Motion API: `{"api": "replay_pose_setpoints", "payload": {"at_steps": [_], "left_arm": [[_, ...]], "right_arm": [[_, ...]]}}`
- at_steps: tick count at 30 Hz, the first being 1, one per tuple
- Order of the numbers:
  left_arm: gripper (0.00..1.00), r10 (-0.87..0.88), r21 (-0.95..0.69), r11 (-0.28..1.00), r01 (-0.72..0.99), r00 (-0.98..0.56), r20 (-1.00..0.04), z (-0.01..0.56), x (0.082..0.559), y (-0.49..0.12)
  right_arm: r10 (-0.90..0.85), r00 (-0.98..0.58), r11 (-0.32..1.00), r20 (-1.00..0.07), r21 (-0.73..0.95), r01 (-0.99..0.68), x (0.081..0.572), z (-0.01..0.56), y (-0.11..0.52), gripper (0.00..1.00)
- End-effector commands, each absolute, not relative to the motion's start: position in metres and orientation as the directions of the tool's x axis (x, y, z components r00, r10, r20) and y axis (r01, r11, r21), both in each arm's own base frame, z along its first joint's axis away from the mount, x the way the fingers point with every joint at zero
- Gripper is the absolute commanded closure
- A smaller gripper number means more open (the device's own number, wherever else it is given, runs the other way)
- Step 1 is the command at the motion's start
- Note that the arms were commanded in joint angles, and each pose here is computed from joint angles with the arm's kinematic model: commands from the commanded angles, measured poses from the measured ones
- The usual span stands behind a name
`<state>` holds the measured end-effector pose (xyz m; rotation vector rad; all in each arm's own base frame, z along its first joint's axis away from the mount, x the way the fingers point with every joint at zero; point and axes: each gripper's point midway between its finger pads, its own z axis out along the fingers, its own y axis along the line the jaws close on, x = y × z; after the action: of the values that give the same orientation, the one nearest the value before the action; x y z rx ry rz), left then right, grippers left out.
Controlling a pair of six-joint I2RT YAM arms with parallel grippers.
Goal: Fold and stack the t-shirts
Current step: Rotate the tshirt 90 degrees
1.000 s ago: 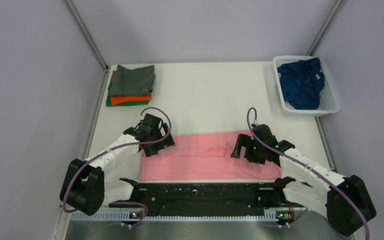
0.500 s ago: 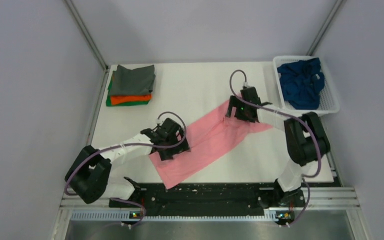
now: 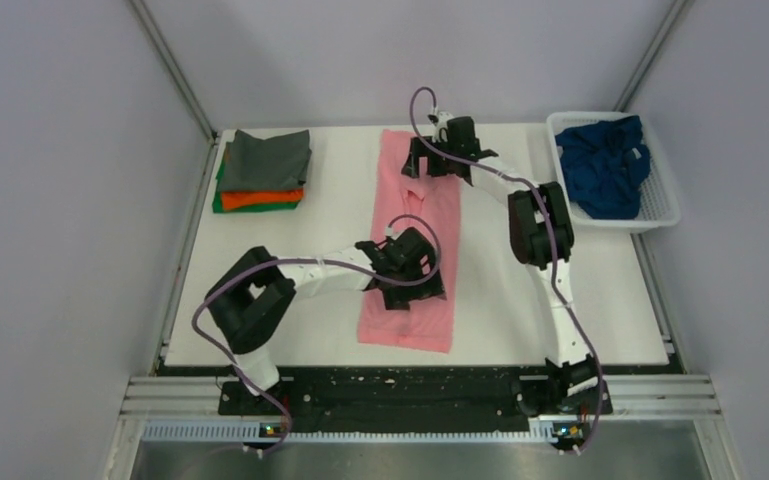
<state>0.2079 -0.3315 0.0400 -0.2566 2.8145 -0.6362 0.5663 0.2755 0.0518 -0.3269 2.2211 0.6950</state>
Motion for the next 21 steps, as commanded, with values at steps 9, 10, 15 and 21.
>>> {"api": "replay_pose_setpoints", "payload": {"at_steps": [9, 10, 15, 21], "left_arm": [[0.02, -0.118, -0.431, 0.902, -0.002, -0.963, -0.243, 0.047, 0.199, -0.357], [0.02, -0.119, -0.432, 0.902, -0.001, -0.962, -0.245, 0.050, 0.196, -0.353], [0.01, -0.095, -0.448, 0.891, 0.076, -0.933, -0.346, 0.085, 0.195, -0.346], [0.02, -0.091, -0.395, 0.916, 0.076, -0.917, -0.388, 0.099, 0.181, -0.309]], "right_arm": [[-0.021, -0.499, 0.793, -0.867, 0.290, -0.536, 0.618, 0.109, 0.341, 0.01], [-0.014, -0.461, 0.798, -0.887, 0.268, -0.539, 0.620, 0.134, 0.339, 0.01], [0.039, -0.338, 0.806, -0.940, 0.230, -0.546, 0.605, 0.240, 0.325, 0.01], [0.034, -0.428, 0.830, -0.903, 0.264, -0.491, 0.526, 0.251, 0.286, 0.01]]}}
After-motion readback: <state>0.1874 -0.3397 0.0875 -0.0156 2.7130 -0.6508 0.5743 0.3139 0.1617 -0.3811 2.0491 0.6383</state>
